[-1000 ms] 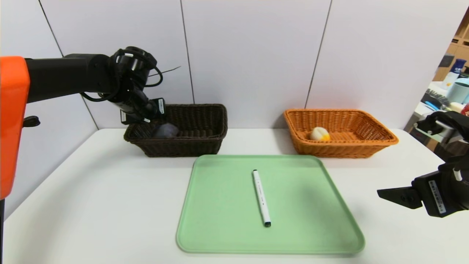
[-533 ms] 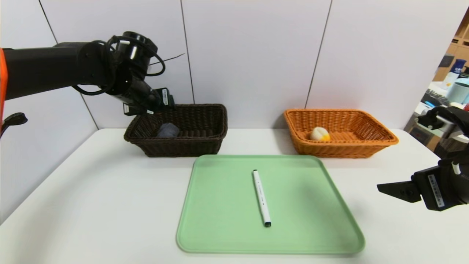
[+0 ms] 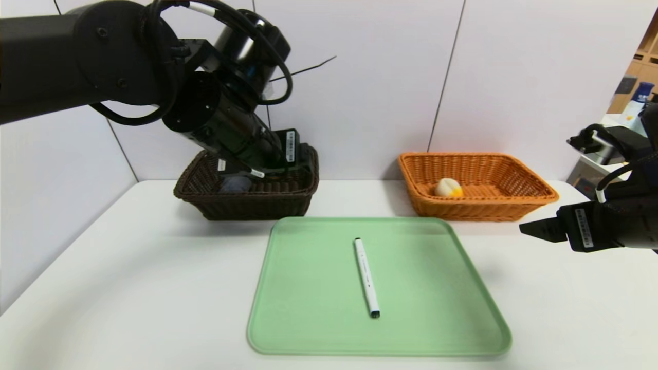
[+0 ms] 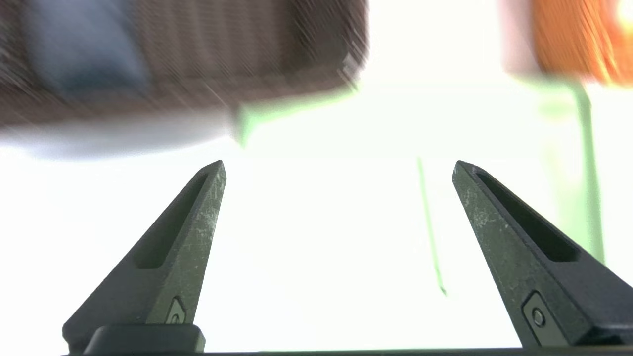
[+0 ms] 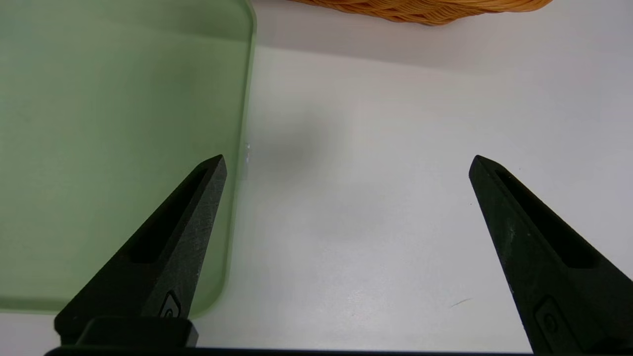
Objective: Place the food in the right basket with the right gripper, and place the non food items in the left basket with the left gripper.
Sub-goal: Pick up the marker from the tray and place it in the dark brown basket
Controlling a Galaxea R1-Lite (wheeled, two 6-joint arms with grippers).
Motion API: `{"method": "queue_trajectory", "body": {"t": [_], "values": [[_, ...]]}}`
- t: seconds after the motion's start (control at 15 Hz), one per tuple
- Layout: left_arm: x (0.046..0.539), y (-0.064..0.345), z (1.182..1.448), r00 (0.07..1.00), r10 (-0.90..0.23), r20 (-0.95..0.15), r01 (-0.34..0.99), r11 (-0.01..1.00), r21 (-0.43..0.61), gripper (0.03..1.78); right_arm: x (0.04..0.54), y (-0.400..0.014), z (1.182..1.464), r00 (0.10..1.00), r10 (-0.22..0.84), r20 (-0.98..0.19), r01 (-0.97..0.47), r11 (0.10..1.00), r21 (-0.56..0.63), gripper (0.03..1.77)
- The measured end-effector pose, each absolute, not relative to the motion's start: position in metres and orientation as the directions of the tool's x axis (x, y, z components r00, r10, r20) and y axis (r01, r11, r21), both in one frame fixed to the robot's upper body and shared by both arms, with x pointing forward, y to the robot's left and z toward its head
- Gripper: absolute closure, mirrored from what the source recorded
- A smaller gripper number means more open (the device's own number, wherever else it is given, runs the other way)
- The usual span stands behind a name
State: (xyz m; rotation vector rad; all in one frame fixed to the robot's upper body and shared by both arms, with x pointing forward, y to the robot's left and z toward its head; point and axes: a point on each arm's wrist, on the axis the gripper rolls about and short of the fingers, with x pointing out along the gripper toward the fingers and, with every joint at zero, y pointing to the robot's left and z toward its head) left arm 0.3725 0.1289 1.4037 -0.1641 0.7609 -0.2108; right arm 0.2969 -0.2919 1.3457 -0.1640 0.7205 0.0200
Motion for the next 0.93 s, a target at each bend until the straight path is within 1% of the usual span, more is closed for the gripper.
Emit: {"method": "queue_trajectory", "body": {"t": [0.2,0.33,0.53,0.6,0.8,0.93], "values": [[0.344,0.097,1.395,0.634,-0.289,-0.717,0.172,0.957,-0.233,0.16,0.299,-0.292,1.344,0.746,-0.043,-0.665,-0.073,0.987,-0.145,0.1],[0.339,0.084,1.383,0.604,-0.269,-0.75,0.184,0.963,-0.197,0.15,0.298,-0.292,1.343,0.744,-0.042,-0.667,-0.071,0.987,-0.142,0.1],[0.338,0.065,1.363,0.591,-0.206,-0.78,0.171,0.977,-0.129,0.14,0.295,-0.294,1.341,0.739,-0.044,-0.672,-0.057,0.99,-0.127,0.1],[0.338,0.059,1.358,0.585,-0.202,-0.786,0.171,0.977,-0.123,0.14,0.294,-0.295,1.34,0.739,-0.044,-0.672,-0.056,0.99,-0.126,0.1],[0.334,0.043,1.348,0.581,-0.209,-0.786,0.147,0.977,-0.152,0.12,0.29,-0.297,1.338,0.735,-0.042,-0.677,-0.055,0.991,-0.122,0.1],[0.333,0.037,1.342,0.573,-0.207,-0.793,0.145,0.978,-0.151,0.12,0.288,-0.298,1.336,0.731,-0.045,-0.681,-0.052,0.991,-0.121,0.1]]}}
